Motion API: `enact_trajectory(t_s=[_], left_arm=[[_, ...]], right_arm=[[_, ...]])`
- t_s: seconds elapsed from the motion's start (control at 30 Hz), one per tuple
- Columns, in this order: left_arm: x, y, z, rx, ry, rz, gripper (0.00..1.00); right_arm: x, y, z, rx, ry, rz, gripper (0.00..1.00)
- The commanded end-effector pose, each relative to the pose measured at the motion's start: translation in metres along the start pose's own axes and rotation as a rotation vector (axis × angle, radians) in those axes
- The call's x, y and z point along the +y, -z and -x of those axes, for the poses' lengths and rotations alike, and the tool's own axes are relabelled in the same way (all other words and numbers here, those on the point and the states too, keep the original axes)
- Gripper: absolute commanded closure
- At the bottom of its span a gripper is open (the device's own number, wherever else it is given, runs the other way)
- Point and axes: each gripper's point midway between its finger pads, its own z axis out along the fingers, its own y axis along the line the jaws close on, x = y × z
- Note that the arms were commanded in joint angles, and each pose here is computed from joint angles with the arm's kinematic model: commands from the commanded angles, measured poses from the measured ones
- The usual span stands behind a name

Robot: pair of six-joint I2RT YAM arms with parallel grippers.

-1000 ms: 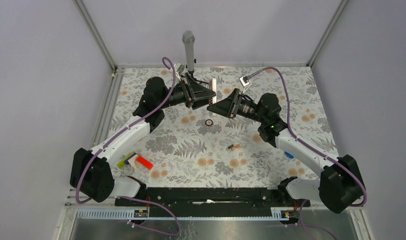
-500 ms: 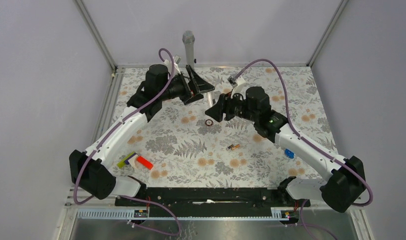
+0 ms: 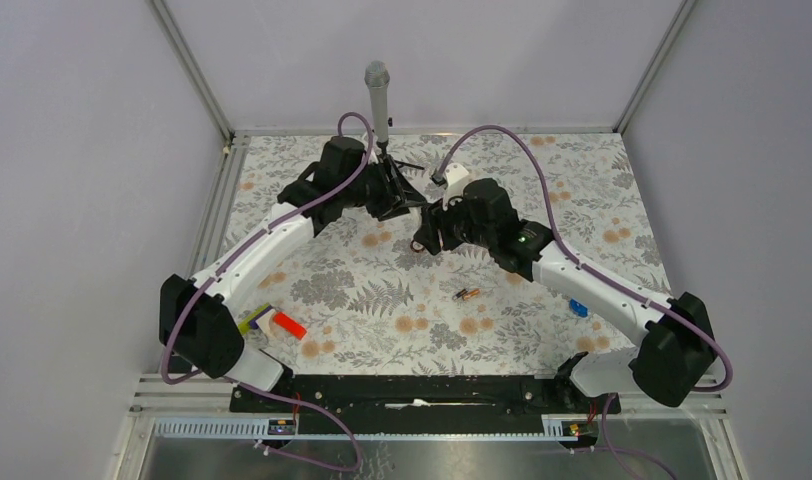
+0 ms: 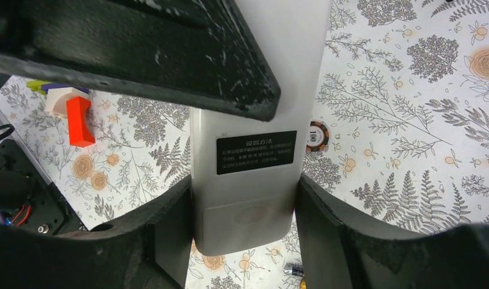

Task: Load the batteries into the remote control

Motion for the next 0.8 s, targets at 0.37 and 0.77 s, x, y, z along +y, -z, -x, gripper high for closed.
enact_trajectory(t_s=[0.37,0.77], left_arm=[[-0.016,0.019,0.034,-0.078,-0.062,-0.168,1.00],[-0.052,0.101,0.064,-0.338,-0.157,-0.478,1.00]], right_arm=[[0.029,0.033,0.047,-0.168,-0.094,0.094,0.00],[0.033,0.053,0.100,-0.301,-0.809,0.245,0.00]])
